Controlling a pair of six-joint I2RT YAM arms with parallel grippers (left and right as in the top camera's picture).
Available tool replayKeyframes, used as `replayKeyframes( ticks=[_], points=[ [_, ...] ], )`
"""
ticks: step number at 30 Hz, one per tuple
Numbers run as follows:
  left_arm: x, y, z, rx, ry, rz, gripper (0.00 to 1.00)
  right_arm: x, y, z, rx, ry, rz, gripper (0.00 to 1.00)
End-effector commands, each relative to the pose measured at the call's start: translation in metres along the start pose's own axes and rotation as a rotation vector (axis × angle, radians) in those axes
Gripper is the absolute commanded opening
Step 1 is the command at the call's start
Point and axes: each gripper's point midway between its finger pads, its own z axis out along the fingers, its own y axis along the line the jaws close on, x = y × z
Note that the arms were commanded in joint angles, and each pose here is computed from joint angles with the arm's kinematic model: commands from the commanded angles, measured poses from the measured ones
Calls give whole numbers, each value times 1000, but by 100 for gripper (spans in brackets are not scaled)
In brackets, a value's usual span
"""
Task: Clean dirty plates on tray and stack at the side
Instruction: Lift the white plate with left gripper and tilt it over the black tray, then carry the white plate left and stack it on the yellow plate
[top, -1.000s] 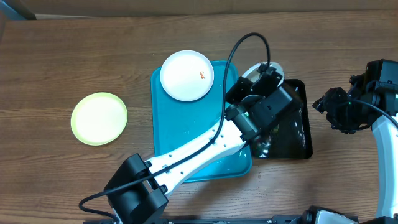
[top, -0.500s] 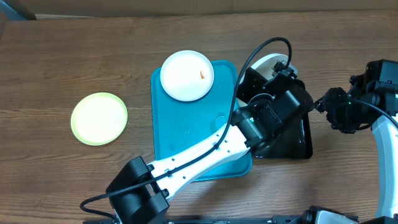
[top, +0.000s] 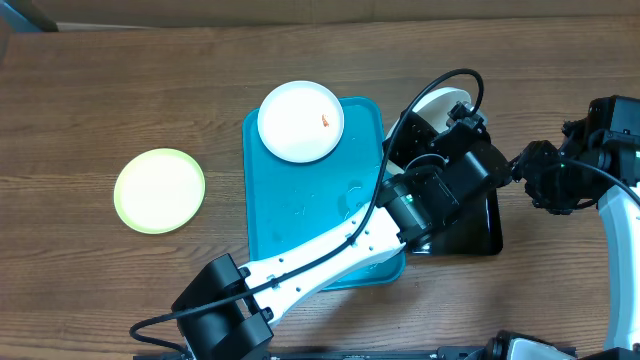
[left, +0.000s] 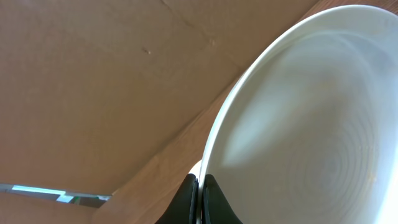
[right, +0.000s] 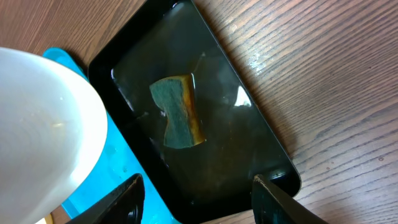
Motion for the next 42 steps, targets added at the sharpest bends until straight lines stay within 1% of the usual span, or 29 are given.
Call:
replayKeyframes(
  ticks=[1,3,4,6,8,9,11,13,14,16,19,21,25,28,29,33,37,40,42],
  points=[
    [-12,13,-8,-26,-19,-50,4,-3,4,-4,-15,-15,-12,57],
    [-6,13,-5,-24,-1,-80,4,-3,4,-4,-16,-15,-12,57],
    [4,13,-1,-13,30,-121,4,-3,4,-4,-15,-15,-12,57],
    [16,8,3,53,70,-160,4,-3,4,-4,-15,-16,-12,57],
    [30,7,5,139,128,-232,4,-3,4,-4,-15,-16,-17,57],
    [40,13,6,195,182,-330,4,-3,4,-4,-15,-16,-27,58],
    [53,20,4,293,257,-459,4,-3,4,-4,-15,-16,-27,57],
    [71,29,-3,505,391,-623,4,-3,4,-4,-15,-16,-27,58],
    [80,35,-4,543,441,-661,4,-3,4,-4,-15,-16,-27,58],
    [108,52,-3,557,566,-745,4,-3,4,-4,-15,-16,-27,58],
    [153,80,1,523,735,-821,4,-3,4,-4,-16,-16,-27,58],
    [185,103,5,467,838,-862,4,-3,4,-4,-15,-16,-27,58],
    [241,149,14,357,963,-909,4,-3,4,-4,-16,-16,-27,58],
    [288,190,16,236,1046,-958,4,-3,4,-4,-15,-15,-27,58],
    [324,220,12,137,1107,-991,4,-3,4,-4,-14,-13,-30,58],
    [389,264,2,-28,1189,-1115,4,-3,4,-4,-15,-13,-30,58],
    [449,279,-11,-146,1257,-1246,4,-3,4,-4,-16,-16,-30,58],
    [486,268,-18,-185,1304,-1292,4,-3,4,-4,-16,-16,-30,58],
    [500,255,-13,-166,1297,-1321,4,-3,4,-4,-16,-16,-30,58]
  ],
)
